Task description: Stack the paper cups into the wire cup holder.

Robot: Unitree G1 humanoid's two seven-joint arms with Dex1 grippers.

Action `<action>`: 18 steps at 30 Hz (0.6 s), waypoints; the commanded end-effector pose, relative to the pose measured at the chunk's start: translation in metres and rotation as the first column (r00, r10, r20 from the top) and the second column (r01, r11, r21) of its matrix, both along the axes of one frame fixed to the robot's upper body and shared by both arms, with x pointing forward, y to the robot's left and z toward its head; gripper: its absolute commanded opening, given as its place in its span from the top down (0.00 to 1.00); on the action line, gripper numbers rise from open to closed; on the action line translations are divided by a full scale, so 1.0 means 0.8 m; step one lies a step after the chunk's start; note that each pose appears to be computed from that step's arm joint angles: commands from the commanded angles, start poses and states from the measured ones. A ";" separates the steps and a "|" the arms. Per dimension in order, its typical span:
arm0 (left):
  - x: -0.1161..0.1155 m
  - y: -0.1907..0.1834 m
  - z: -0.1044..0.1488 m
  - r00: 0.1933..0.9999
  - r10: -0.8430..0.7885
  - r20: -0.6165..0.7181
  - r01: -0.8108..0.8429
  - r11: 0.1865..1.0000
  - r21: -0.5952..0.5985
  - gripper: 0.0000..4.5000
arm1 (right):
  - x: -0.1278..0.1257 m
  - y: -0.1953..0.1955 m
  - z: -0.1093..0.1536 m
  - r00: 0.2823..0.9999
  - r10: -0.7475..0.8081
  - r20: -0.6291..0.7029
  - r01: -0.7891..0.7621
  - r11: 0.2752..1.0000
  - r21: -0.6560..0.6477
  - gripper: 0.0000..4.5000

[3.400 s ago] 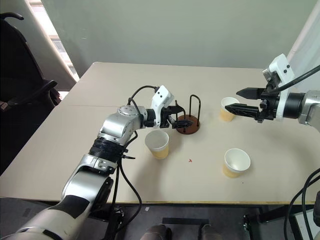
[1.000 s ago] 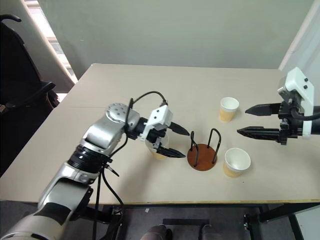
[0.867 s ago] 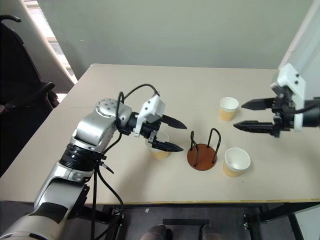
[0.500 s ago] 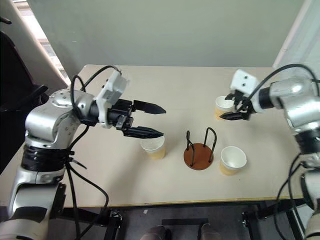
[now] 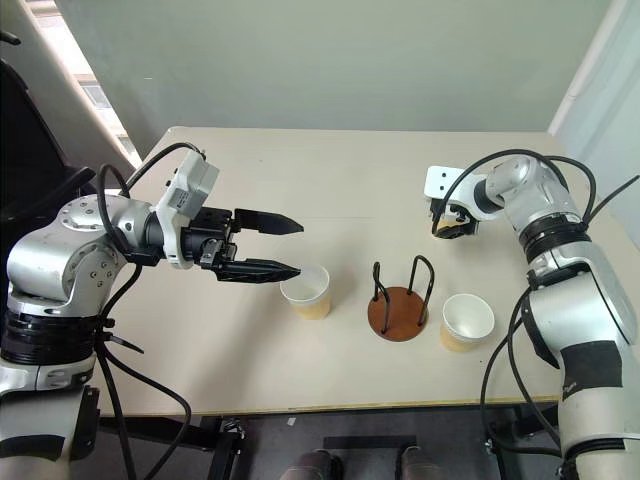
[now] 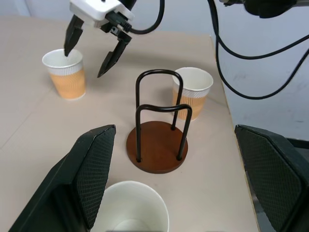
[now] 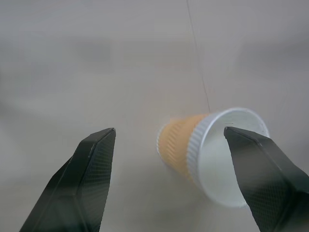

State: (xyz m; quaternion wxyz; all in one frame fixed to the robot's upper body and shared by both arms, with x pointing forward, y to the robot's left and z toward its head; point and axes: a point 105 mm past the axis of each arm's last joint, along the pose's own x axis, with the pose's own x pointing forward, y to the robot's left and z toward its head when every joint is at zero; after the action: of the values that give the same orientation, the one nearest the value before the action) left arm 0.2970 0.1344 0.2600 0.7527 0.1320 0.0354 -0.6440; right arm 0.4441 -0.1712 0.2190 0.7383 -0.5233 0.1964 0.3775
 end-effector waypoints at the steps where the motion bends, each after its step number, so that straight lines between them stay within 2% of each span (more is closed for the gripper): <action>1: -0.006 0.001 0.013 0.999 0.000 0.051 0.001 1.000 -0.010 0.06 | 0.007 -0.004 0.014 0.998 -0.016 0.057 0.019 0.999 -0.051 0.17; 10: -0.007 0.002 0.008 0.999 0.003 0.052 -0.003 1.000 0.002 0.06 | 0.016 0.000 0.005 0.995 -0.063 0.077 0.070 0.994 -0.090 0.17; 13: -0.008 0.002 0.006 0.999 0.001 0.052 -0.001 1.000 0.008 0.05 | 0.018 0.007 0.007 0.995 -0.057 0.084 0.064 0.994 -0.084 0.38; 18: -0.010 0.002 0.004 0.999 -0.005 0.054 0.004 1.000 0.018 0.05 | 0.018 0.012 0.008 0.996 -0.047 0.080 0.053 0.996 -0.078 0.79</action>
State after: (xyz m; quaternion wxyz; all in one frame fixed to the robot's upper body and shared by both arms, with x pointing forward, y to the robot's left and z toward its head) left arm 0.2957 0.1373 0.2546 0.7580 0.1373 0.0392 -0.6364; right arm 0.4558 -0.1673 0.2037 0.7244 -0.5588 0.2223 0.3371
